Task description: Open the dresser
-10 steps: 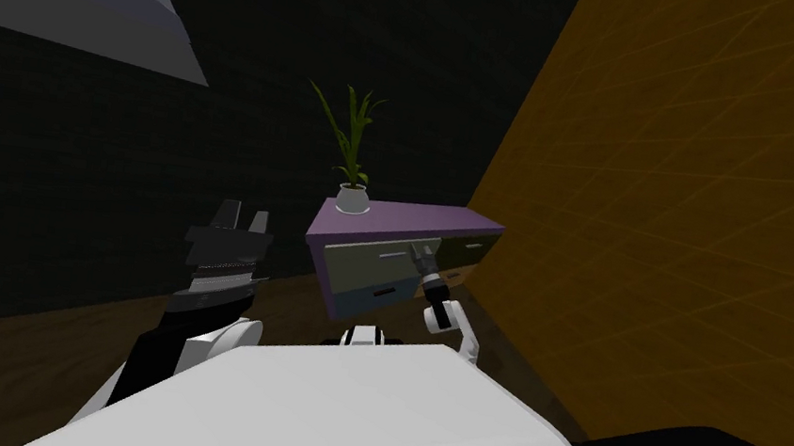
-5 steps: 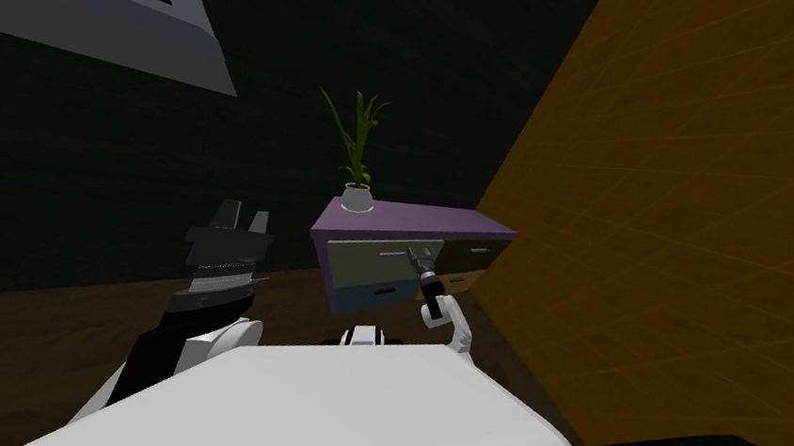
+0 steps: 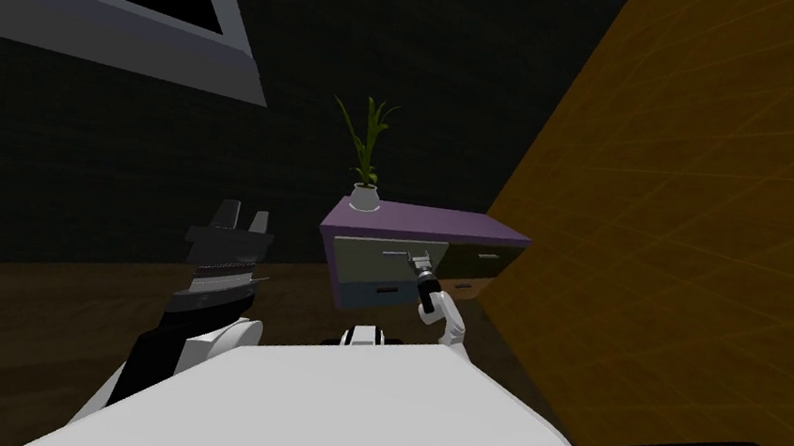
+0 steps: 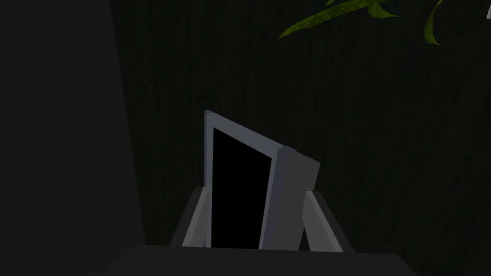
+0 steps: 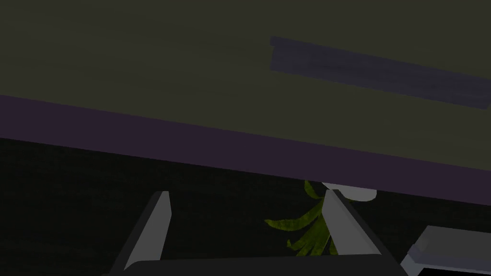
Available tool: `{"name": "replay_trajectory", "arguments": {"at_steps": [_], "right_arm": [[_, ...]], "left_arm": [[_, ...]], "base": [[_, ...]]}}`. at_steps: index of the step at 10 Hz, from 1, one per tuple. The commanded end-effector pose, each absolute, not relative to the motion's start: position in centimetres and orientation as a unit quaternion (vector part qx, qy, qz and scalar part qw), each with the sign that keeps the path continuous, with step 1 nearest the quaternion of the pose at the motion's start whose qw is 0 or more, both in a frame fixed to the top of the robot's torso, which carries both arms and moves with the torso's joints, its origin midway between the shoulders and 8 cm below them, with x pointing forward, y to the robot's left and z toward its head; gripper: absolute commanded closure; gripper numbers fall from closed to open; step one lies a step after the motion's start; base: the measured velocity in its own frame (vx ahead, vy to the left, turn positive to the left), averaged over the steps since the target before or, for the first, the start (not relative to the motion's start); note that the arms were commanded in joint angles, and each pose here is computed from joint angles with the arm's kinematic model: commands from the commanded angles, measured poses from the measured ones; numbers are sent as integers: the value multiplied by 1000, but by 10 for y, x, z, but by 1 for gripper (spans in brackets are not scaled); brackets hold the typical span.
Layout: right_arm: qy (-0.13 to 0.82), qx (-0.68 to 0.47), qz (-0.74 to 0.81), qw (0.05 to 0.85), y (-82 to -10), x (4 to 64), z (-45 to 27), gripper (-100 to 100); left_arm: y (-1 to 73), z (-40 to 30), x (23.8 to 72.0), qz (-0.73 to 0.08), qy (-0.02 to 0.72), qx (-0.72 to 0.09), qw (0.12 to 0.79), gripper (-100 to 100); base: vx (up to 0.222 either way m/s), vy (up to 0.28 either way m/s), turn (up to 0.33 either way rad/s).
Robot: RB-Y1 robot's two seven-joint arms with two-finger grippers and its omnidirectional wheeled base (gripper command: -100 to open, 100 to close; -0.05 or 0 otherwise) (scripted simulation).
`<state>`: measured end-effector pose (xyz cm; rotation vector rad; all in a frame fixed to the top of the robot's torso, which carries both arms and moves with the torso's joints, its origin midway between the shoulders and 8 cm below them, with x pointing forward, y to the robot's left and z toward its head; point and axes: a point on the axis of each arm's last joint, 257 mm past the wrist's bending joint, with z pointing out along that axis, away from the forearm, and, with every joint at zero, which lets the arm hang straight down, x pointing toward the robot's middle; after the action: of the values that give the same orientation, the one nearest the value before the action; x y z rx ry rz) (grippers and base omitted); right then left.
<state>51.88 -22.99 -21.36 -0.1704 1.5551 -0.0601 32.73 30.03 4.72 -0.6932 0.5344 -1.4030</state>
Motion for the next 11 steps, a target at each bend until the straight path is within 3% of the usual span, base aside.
{"name": "replay_trajectory", "arguments": {"at_steps": [1, 11], "right_arm": [[717, -110, -93, 682, -242, 530, -236, -100], [731, -201, -277, 591, -284, 548, -284, -100]], "left_arm": [[300, 47, 327, -624, 238, -308, 677, 0], [300, 47, 327, -624, 238, -308, 677, 0]], "base": [[-50, -65, 192], [-38, -46, 160]]}}
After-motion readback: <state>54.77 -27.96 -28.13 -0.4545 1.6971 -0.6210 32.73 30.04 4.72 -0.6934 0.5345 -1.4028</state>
